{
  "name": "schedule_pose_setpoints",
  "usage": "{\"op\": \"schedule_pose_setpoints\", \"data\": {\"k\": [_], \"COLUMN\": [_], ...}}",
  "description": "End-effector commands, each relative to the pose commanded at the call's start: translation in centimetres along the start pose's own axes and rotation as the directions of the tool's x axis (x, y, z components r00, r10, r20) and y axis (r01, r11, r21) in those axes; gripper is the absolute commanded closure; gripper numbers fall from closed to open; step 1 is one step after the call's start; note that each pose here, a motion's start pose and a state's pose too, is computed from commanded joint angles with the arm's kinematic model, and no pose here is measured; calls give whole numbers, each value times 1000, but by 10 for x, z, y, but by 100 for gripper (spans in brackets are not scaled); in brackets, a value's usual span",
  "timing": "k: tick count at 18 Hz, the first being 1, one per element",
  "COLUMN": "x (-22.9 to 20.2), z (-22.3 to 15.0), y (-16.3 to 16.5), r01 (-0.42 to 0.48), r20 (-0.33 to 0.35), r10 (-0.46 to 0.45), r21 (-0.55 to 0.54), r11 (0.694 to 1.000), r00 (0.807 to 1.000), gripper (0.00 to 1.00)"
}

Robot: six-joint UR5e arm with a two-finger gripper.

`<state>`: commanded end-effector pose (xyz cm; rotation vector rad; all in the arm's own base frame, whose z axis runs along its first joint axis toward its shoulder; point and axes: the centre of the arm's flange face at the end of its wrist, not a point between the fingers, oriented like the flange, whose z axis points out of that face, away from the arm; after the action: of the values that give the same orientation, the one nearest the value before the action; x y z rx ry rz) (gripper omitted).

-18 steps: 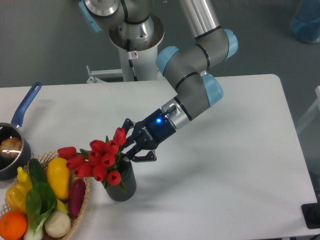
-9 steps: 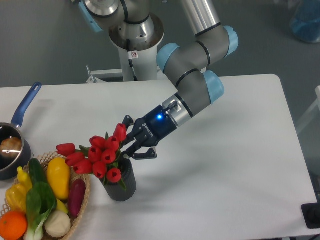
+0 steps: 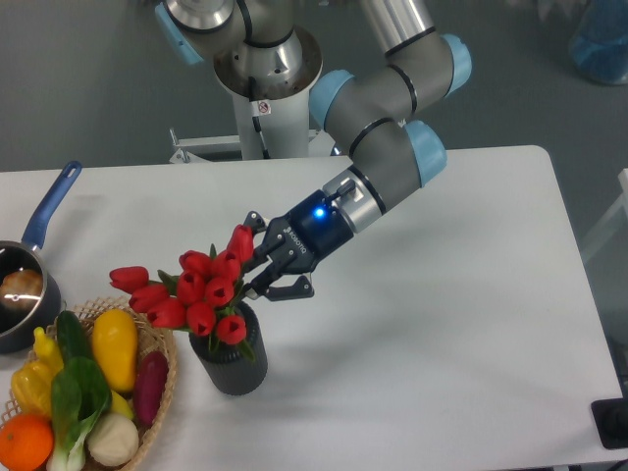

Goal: Pick up the flowers from the vase
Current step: 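Lift the gripped tulips straight up out of the grey vase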

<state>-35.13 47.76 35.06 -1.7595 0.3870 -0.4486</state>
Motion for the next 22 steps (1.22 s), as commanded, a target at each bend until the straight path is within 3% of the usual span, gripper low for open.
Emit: {"op": "schedule_pose_setpoints", "data": {"k": [4,14,22], "x": [3,1,-10], "z": [-7,-33,-81], "y": [-14,-42,-76], "r01": [49,54,99], "r20": [3,36,87], "r10": [-49,-58,-116], "r21": [42,99,175], "r11": [998,994,980], "r00": [999,998,989], "gripper": [73,73,73]}}
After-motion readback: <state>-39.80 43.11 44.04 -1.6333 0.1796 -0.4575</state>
